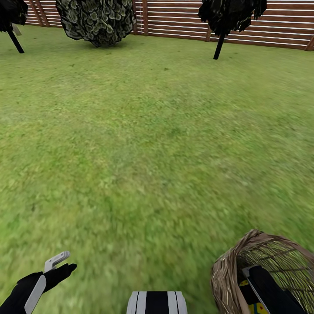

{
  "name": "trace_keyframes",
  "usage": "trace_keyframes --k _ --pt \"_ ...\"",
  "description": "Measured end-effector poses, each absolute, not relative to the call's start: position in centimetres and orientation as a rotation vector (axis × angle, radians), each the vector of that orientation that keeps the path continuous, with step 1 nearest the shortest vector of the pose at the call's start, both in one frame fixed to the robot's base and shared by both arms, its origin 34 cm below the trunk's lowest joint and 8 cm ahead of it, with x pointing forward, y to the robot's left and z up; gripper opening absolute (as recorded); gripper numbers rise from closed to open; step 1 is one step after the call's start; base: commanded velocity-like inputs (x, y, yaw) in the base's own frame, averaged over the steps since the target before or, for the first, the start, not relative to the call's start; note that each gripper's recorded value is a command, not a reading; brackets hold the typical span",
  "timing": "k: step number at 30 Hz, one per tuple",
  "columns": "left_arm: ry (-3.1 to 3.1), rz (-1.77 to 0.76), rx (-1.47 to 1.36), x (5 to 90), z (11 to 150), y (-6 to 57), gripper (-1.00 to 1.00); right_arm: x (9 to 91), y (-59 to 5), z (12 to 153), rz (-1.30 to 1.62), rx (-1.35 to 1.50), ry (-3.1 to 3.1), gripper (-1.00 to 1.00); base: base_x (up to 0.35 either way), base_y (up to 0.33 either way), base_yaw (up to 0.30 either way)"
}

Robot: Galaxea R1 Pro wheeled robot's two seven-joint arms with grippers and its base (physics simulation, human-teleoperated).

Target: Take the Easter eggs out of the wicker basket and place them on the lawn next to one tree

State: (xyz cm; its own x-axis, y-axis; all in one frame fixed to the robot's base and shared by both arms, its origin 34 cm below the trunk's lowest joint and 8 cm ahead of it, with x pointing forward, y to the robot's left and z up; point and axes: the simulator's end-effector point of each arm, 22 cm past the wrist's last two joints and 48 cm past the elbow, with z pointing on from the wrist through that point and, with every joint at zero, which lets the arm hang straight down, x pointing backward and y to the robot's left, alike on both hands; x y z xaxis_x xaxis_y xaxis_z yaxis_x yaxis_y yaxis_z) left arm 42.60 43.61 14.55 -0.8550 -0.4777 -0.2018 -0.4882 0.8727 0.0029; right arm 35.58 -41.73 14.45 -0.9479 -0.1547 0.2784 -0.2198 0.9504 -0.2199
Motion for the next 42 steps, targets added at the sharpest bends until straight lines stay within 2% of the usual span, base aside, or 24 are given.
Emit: trace_keyframes --k 42 --pt "2.721 0.027 -0.723 47.0 19.9 43.6 1.00 40.0 -41.3 18.7 0.389 0.269 -2.975 -1.00 -0.009 0.000 0.000"
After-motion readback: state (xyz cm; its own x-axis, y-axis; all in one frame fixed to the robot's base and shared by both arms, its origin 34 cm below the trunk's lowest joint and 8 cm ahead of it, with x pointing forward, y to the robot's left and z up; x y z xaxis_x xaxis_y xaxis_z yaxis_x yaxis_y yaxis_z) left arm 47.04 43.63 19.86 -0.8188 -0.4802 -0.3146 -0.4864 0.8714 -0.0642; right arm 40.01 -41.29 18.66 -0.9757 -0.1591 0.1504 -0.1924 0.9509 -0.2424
